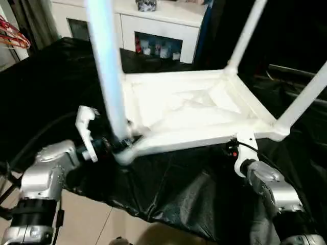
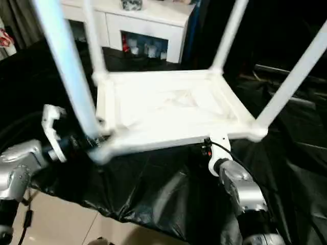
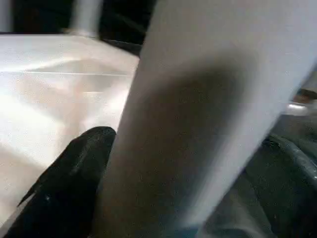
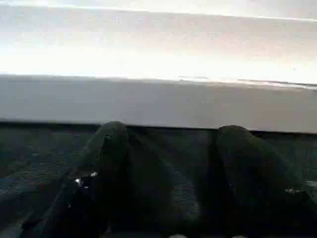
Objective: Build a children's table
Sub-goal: Rotate table base
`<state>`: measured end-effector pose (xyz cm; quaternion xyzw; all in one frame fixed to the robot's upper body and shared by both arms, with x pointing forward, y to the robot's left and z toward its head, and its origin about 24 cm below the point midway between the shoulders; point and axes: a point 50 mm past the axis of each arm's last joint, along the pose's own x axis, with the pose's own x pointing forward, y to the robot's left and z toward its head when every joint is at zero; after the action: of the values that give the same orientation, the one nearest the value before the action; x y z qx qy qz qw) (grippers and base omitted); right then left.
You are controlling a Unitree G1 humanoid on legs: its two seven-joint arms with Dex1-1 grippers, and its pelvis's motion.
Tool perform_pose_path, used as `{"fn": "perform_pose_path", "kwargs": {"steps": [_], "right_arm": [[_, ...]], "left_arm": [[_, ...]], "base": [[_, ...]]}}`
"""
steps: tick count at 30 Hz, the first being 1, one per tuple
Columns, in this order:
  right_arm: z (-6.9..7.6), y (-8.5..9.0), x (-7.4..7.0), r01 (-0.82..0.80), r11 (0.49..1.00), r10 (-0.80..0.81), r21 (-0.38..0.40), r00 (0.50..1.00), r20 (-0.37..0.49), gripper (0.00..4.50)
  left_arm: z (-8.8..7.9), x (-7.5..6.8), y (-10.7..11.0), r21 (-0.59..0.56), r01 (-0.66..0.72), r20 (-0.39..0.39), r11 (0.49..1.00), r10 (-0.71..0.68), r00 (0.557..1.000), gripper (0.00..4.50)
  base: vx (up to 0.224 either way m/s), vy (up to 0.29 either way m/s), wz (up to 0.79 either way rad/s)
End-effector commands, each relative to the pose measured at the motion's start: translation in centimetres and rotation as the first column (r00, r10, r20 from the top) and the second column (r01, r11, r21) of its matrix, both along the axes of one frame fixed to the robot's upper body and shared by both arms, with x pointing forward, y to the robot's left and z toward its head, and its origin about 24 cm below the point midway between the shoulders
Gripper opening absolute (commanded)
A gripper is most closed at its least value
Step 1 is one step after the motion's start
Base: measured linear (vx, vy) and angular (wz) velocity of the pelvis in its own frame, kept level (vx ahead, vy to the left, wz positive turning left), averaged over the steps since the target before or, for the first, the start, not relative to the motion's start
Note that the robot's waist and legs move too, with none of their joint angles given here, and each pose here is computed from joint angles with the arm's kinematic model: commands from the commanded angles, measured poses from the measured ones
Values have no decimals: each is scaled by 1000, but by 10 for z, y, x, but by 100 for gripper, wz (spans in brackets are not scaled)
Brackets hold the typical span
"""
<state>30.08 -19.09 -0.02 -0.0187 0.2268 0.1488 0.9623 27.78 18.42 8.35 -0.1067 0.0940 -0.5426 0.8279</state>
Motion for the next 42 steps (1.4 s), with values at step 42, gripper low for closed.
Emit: {"fn": "perform_pose_path", "kwargs": {"steps": [42], "right_arm": [[29, -1, -19, -516, 856, 517, -34, 851, 88, 323]], "left_arm": [[-14, 23, -106, 262, 243, 147, 934, -288, 946, 431]], "base": [[0, 0, 0]]}}
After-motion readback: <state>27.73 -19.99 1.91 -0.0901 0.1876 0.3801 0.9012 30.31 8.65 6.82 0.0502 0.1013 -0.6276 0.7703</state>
